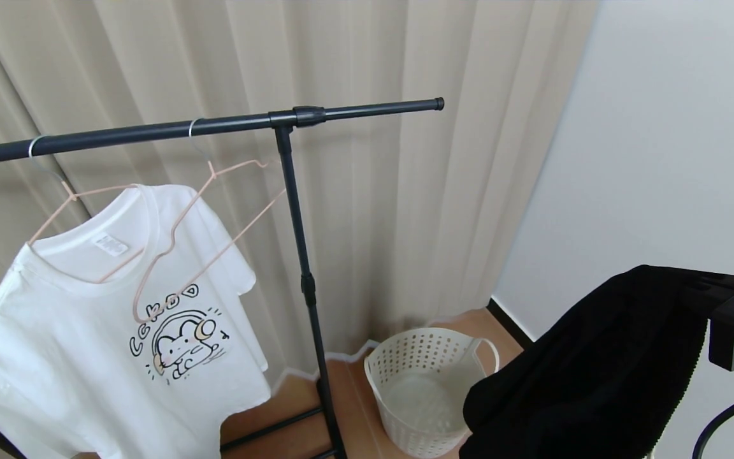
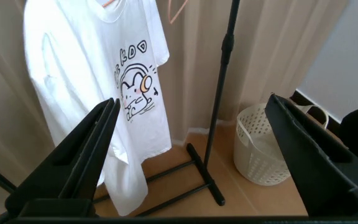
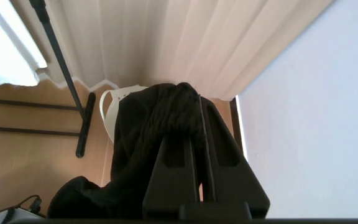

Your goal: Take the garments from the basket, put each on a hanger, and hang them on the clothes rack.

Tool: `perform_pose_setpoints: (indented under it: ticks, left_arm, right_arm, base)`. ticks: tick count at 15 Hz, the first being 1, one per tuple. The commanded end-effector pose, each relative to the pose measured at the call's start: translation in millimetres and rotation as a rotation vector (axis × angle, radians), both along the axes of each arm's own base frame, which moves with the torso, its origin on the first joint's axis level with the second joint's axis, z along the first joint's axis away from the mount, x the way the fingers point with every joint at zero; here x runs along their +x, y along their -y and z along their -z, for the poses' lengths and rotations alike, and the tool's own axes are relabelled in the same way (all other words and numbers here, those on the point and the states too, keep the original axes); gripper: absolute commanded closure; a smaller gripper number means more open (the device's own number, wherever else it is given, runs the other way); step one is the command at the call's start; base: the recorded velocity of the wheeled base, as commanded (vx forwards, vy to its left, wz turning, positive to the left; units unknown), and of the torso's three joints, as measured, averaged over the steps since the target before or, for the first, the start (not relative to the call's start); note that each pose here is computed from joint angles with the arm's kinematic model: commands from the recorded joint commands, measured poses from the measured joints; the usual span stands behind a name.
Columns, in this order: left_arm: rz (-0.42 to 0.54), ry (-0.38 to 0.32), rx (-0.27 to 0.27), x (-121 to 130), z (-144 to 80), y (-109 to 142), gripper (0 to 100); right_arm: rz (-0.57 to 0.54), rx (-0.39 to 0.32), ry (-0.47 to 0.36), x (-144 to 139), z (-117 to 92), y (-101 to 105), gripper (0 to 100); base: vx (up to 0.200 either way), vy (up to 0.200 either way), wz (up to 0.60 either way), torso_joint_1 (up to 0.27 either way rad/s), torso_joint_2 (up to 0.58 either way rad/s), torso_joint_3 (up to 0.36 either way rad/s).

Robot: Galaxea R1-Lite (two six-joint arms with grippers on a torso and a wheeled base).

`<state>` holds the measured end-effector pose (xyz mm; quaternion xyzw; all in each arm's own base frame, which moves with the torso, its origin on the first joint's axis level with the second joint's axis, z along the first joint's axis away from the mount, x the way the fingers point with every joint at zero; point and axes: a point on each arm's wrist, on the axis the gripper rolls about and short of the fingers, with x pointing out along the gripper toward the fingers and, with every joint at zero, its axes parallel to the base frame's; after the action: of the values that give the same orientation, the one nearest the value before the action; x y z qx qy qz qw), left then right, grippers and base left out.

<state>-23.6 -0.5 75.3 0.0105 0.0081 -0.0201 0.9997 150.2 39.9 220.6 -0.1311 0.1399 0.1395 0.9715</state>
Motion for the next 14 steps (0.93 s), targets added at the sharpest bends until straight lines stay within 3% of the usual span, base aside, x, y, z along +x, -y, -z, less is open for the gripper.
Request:
perform_pose_setpoints:
  ticks: [1, 10, 14]
  left_arm:
    - [0.0, 0.0, 0.0, 0.1, -0.1, 0.0, 0]
    - [0.0, 0.0, 0.002, 0.1, -0.1, 0.0, 0]
    - [-0.002, -0.002, -0.001, 0.2, 0.3, 0.0, 0]
  right_arm:
    - [-0.001, -0.001, -0.002, -0.1, 0.7, -0.1, 100]
    - [-0.001, -0.002, 0.001, -0.5, 0.6, -0.2, 100]
    - [-0.036, 0.016, 0.066, 0.5, 4.0, -6.2, 100]
  base:
    - [0.0, 0.0, 0.0, 0.246, -0.59, -0.354]
    - [0.0, 0.0, 0.0, 0.172, -0.39, -0.227]
    - [0.0, 0.0, 0.0, 0.026, -0.06, -0.03]
